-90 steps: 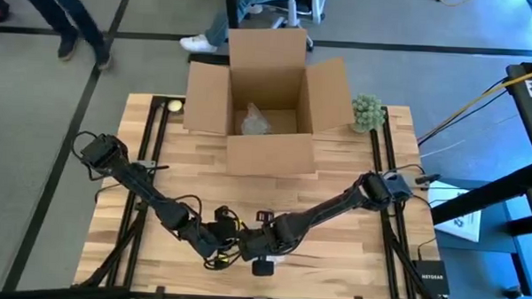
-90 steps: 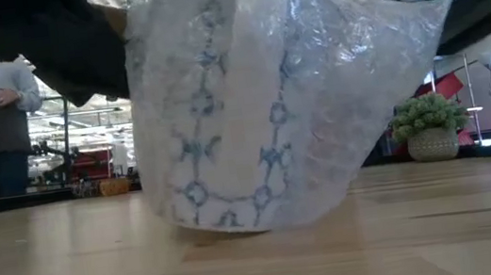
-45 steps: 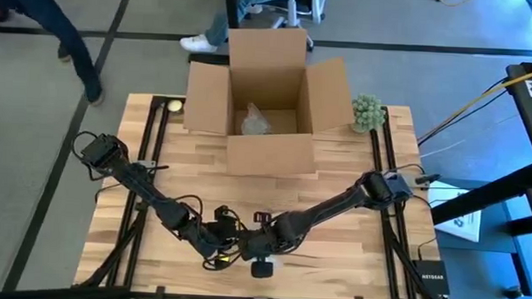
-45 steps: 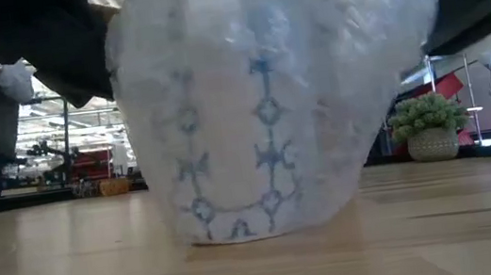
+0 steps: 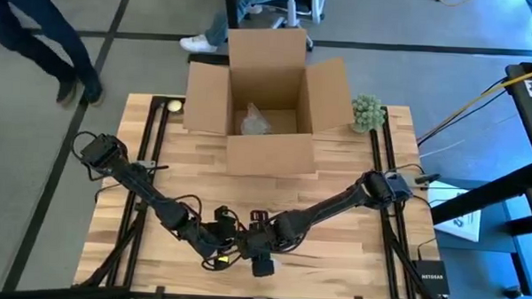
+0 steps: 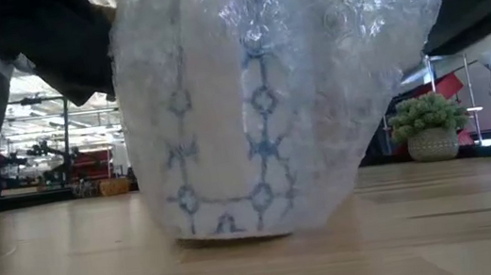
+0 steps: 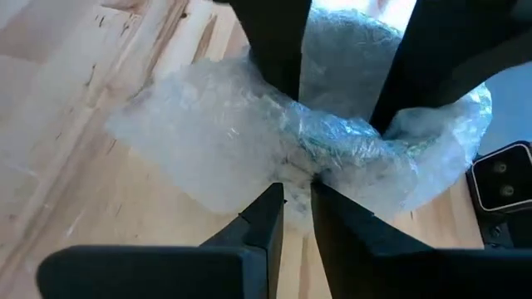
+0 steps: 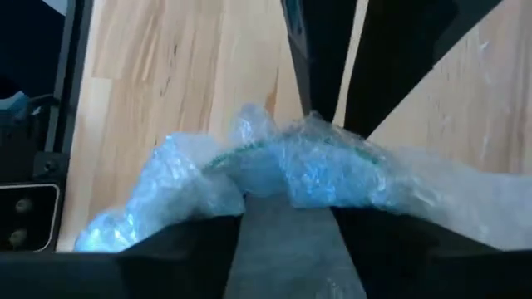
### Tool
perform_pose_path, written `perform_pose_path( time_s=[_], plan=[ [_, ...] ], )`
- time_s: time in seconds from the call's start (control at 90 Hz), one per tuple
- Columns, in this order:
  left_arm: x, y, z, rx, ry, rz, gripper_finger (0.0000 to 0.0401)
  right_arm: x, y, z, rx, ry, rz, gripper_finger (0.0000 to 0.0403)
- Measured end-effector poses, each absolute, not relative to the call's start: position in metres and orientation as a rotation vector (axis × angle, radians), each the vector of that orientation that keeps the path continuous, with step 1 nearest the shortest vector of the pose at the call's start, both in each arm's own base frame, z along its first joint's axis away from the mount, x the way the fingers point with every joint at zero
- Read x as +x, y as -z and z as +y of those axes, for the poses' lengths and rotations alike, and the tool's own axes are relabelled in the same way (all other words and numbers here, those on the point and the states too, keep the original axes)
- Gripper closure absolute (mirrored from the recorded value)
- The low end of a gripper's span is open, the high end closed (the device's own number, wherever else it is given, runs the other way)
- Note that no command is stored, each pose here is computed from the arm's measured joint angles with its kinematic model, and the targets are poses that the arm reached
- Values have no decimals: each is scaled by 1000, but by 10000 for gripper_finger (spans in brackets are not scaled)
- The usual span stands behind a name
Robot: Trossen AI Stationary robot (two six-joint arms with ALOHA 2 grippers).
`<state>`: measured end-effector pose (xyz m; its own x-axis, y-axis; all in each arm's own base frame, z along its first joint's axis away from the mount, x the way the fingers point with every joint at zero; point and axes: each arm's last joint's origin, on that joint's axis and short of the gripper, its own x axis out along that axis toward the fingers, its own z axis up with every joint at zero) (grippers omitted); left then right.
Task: Wrap mug
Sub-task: Wrap the white mug with bubble wrap
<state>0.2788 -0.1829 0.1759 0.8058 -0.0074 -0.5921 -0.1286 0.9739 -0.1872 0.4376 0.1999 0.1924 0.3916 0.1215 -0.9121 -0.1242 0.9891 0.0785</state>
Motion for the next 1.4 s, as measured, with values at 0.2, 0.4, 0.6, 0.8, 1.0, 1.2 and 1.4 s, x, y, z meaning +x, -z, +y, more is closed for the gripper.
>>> perform_pose_path(
  time_s=[0.2, 0.4, 0.6, 0.8, 1.0, 1.2, 1.4],
  plan=[
    [278, -176, -183, -221, -66, 637, 352, 438, -192, 200, -6, -166, 1157, 215],
    [279, -176, -183, -224, -66, 631, 352, 437, -189, 200, -36, -199, 1170, 300],
    [279, -176, -183, -217, -67, 628, 352, 436, -186, 201, -46, -247, 1198, 385],
    [279, -176, -183, -213, -67, 631, 352, 434, -198, 199, -72, -217, 1240, 399],
    [279, -176, -183, -210, -67, 634, 352, 434, -232, 199, -77, -203, 1226, 400],
    [279, -176, -183, -212, -67, 634, 352, 434, -252, 197, -106, -161, 1195, 401],
    [279, -176, -183, -212, -66, 637, 352, 439, -223, 194, -116, -130, 1244, 402]
  ],
)
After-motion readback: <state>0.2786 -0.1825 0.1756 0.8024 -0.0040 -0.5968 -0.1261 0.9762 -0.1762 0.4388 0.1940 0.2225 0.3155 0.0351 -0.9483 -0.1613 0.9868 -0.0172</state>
